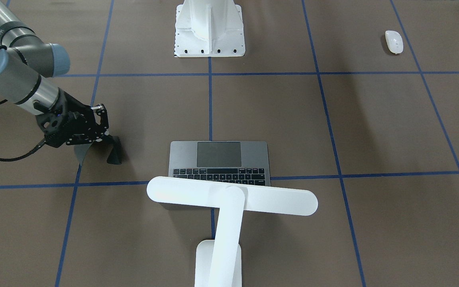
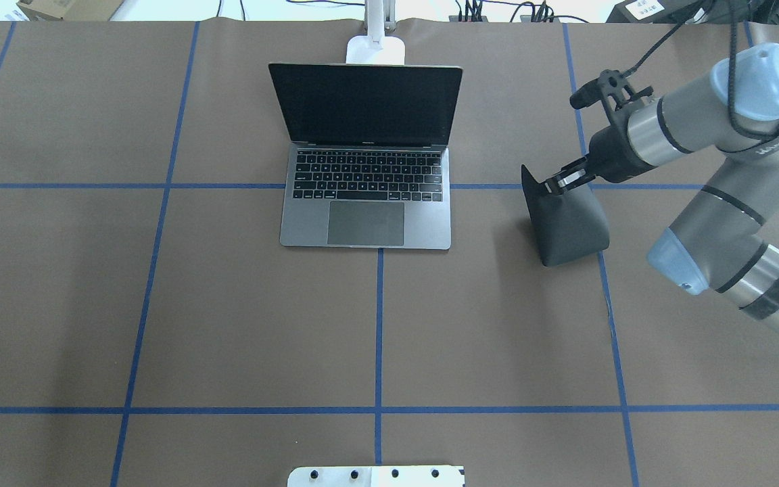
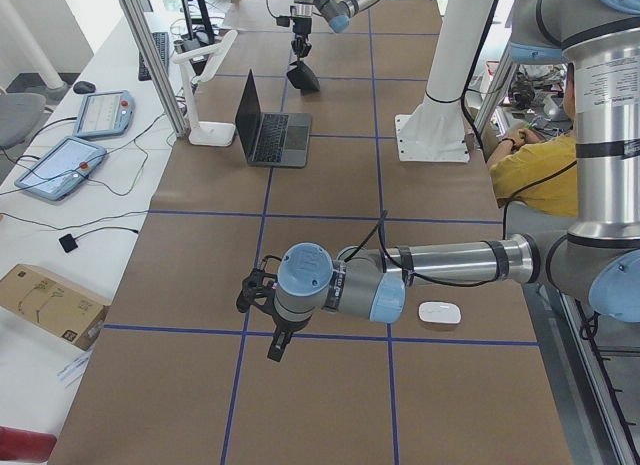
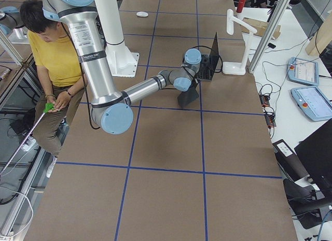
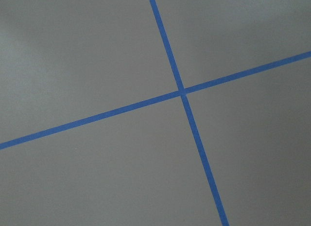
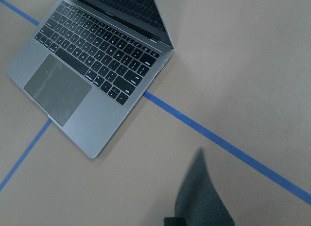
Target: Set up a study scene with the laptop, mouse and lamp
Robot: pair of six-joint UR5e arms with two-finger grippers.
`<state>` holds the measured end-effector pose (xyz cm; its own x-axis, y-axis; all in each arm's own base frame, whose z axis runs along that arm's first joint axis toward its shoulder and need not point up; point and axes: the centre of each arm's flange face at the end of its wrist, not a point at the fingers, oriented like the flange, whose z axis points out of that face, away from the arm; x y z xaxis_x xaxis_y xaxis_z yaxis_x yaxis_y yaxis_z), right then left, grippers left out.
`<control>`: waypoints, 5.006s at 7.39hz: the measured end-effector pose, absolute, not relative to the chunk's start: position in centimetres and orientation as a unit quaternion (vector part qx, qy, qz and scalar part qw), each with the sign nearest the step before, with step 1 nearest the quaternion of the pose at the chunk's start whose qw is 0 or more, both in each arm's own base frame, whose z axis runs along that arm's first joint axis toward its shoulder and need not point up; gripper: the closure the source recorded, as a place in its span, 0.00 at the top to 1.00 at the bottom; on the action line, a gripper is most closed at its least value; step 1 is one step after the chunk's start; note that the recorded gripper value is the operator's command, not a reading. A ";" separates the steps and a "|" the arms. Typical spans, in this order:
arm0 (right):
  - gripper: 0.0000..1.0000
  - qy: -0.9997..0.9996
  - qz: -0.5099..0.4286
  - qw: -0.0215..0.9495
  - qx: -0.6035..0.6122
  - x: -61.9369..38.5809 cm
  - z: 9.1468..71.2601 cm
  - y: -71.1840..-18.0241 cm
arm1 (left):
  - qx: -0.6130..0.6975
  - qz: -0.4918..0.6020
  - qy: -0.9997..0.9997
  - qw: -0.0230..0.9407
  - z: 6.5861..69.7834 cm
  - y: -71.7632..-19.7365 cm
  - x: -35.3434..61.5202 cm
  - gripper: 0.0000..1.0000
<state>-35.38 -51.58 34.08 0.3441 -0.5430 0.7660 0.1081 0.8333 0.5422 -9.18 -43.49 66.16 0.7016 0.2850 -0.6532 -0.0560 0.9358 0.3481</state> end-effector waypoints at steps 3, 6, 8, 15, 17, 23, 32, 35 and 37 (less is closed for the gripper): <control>0.00 -0.557 -0.178 0.788 0.194 -39.4 29.3 -51.8 | 0.153 0.094 0.375 0.910 66.1 -43.5 -9.2 1.00; 0.00 -0.533 -0.199 0.798 0.200 -38.2 33.2 -52.8 | 0.154 0.094 0.375 0.910 66.1 -43.4 -9.2 1.00; 0.00 -0.508 -0.212 0.810 0.202 -38.7 36.0 -55.7 | 0.157 0.094 0.374 0.909 65.7 -43.4 -9.3 1.00; 0.99 -0.495 -0.178 0.833 0.169 -37.2 38.9 -62.2 | 0.159 0.095 0.374 0.909 65.5 -43.3 -9.3 1.00; 0.99 -0.504 -0.177 0.831 0.153 -35.5 40.4 -62.0 | 0.160 0.095 0.373 0.909 65.4 -43.4 -9.3 1.00; 0.99 -0.463 -0.082 0.878 0.093 -24.6 45.5 -64.3 | 0.157 0.077 0.378 0.909 64.5 -44.0 -9.3 1.00; 1.00 -0.400 -0.128 0.898 0.133 -5.4 61.6 -58.5 | 0.145 0.067 0.492 0.856 64.7 -40.5 -6.5 1.00; 1.00 -0.396 -0.129 0.899 0.134 -5.2 62.0 -58.2 | 0.088 0.062 0.462 0.880 61.5 -36.1 0.0 1.00; 1.00 -0.395 -0.131 0.899 0.134 -5.2 62.2 -58.0 | 0.047 0.071 0.429 0.899 59.8 -31.3 3.2 1.00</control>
